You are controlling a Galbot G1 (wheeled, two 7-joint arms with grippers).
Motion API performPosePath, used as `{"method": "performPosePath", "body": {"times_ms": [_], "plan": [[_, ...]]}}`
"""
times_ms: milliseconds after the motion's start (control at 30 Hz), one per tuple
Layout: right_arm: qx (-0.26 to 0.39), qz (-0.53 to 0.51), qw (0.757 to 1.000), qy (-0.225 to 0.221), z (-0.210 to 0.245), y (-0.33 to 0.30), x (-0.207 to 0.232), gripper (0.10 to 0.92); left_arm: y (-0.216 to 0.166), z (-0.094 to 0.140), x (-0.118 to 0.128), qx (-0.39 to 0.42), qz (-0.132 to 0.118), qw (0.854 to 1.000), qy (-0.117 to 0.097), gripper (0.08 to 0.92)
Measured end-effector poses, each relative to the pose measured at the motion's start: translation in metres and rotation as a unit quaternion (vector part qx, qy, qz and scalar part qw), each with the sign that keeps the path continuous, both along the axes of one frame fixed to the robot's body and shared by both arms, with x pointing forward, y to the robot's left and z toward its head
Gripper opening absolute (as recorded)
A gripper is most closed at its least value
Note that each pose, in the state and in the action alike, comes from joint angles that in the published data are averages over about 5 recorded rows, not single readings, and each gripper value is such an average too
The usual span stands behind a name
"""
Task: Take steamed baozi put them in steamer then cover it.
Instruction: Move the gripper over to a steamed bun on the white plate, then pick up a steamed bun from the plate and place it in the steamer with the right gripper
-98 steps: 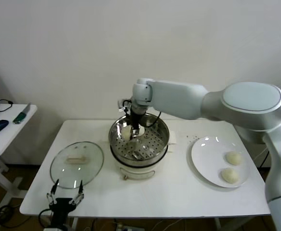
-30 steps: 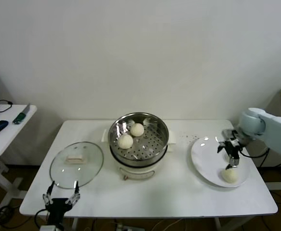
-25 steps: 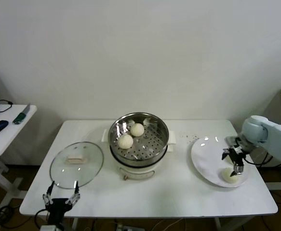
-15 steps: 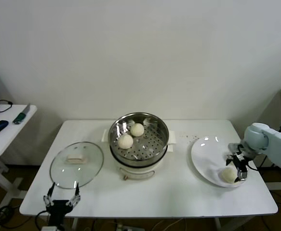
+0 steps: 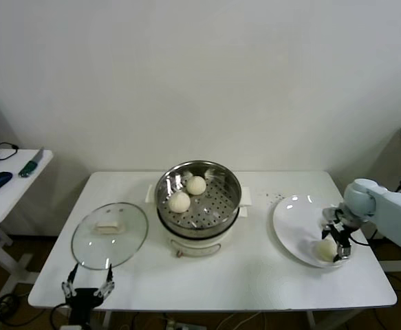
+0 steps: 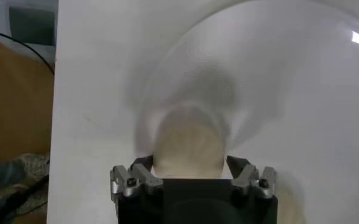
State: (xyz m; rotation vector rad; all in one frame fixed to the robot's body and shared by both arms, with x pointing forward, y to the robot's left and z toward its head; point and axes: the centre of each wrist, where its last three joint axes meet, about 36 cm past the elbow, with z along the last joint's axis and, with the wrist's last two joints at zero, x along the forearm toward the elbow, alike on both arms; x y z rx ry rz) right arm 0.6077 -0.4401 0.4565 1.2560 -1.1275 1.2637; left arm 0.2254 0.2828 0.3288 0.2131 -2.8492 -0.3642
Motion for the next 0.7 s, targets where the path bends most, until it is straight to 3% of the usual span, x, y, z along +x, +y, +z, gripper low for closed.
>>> {"method": "performPosePath", "body": {"times_ms": [400, 700], "plan": [[0.002, 0.017, 1.000, -0.003, 0.014, 0.006, 0.013, 0.687, 0.000, 0.000, 0.001, 0.001, -0.001, 1.000, -0.001, 0.823], [-0.012, 0.159, 0.987, -0.035, 0.072, 0.055, 0.046, 0.693, -0.001, 0.001, 0.000, 0.000, -0.002, 1.000, -0.002, 0.823]]}}
